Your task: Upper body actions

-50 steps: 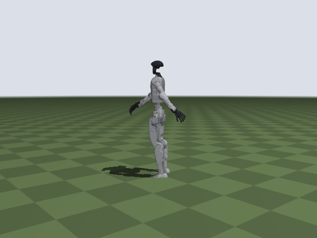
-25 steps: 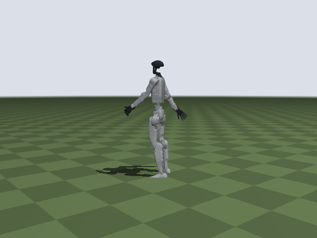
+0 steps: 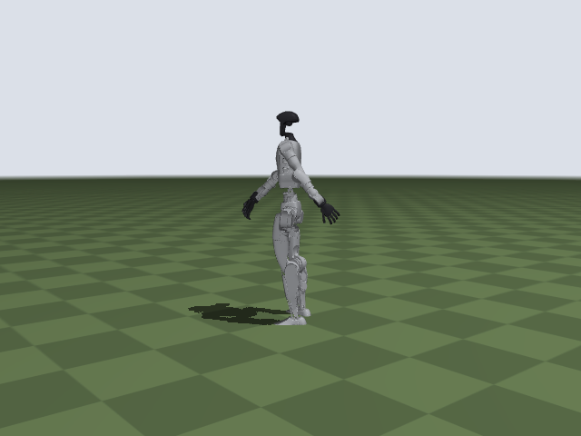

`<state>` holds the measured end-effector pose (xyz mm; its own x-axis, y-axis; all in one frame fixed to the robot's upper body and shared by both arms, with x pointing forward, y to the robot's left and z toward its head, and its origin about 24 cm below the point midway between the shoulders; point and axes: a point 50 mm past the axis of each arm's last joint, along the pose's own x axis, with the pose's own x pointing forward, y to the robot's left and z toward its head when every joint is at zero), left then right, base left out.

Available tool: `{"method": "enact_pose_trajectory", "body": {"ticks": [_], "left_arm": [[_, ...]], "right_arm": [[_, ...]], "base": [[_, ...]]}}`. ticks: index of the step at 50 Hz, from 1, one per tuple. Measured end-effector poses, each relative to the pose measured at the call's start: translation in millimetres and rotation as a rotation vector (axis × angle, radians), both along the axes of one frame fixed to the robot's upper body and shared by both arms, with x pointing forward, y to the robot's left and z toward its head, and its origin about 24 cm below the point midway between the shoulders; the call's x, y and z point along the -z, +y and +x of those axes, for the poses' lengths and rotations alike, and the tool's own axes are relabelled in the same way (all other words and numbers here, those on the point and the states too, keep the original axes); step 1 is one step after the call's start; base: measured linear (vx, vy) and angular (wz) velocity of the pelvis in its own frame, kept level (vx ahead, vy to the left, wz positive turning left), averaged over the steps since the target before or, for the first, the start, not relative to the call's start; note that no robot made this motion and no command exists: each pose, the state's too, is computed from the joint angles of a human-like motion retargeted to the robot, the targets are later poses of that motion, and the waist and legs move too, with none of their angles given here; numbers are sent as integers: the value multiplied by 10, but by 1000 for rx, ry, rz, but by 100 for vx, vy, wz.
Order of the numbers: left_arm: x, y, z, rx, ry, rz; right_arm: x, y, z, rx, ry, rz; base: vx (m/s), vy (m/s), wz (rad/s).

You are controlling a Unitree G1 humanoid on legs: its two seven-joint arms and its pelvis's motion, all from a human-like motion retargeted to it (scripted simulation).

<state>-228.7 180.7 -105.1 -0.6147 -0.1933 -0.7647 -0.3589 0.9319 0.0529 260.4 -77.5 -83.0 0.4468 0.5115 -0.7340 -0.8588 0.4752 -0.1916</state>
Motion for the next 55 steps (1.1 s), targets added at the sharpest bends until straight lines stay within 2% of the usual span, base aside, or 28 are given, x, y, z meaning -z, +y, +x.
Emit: {"method": "enact_pose_trajectory", "body": {"ticks": [5, 10, 14, 18, 22, 24, 29, 34, 38, 42, 45, 48, 52, 55], "left_arm": [[-278, -35, -379, -30, 145, 47], [-19, -45, -42, -21, 36, 55], [400, -13, 744, 74, -166, 41], [680, 29, 1885, 260, -426, 8], [628, -194, 3255, 493, -794, -127], [462, -353, 3873, 594, -995, -175], [-197, -678, 5021, 737, -1507, -136], [-584, -690, 5403, 764, -1757, 19], [-402, -649, 5215, 800, -1711, 24], [138, -548, 4541, 848, -1430, -87], [544, -390, 3703, 827, -1115, -157], [739, -137, 2686, 709, -744, -133], [561, 107, 1262, 383, -302, -79], [226, 114, 420, 116, -98, -49]], "right_arm": [[-442, 390, 298, -37, -234, 173], [-199, 323, 73, -80, -222, 80], [392, -103, -547, -73, 1, -140], [883, -812, -1604, 56, 393, -455], [837, -1492, -2805, 261, 890, -778], [694, -1725, -3294, 382, 1075, -868], [420, -2006, -4030, 715, 1148, -926], [258, -2113, -4343, 1042, 1097, -972], [228, -2017, -4459, 1253, 1117, -989], [417, -1784, -4251, 1224, 1101, -901], [644, -1591, -3803, 1019, 1075, -758], [844, -1409, -3054, 711, 982, -570], [871, -1040, -1750, 320, 660, -378], [623, -633, -864, 111, 362, -264]], "base": [[-1, -1, -4], [0, 0, 0], [3, 2, 3], [4, 3, 24], [0, 0, 13], [1, 0, -12], [0, -1, -29], [-2, 0, -16], [1, 1, 6], [5, 3, 42], [3, 3, 42], [0, 1, 8], [-1, 0, -24], [-1, 0, -43]]}}
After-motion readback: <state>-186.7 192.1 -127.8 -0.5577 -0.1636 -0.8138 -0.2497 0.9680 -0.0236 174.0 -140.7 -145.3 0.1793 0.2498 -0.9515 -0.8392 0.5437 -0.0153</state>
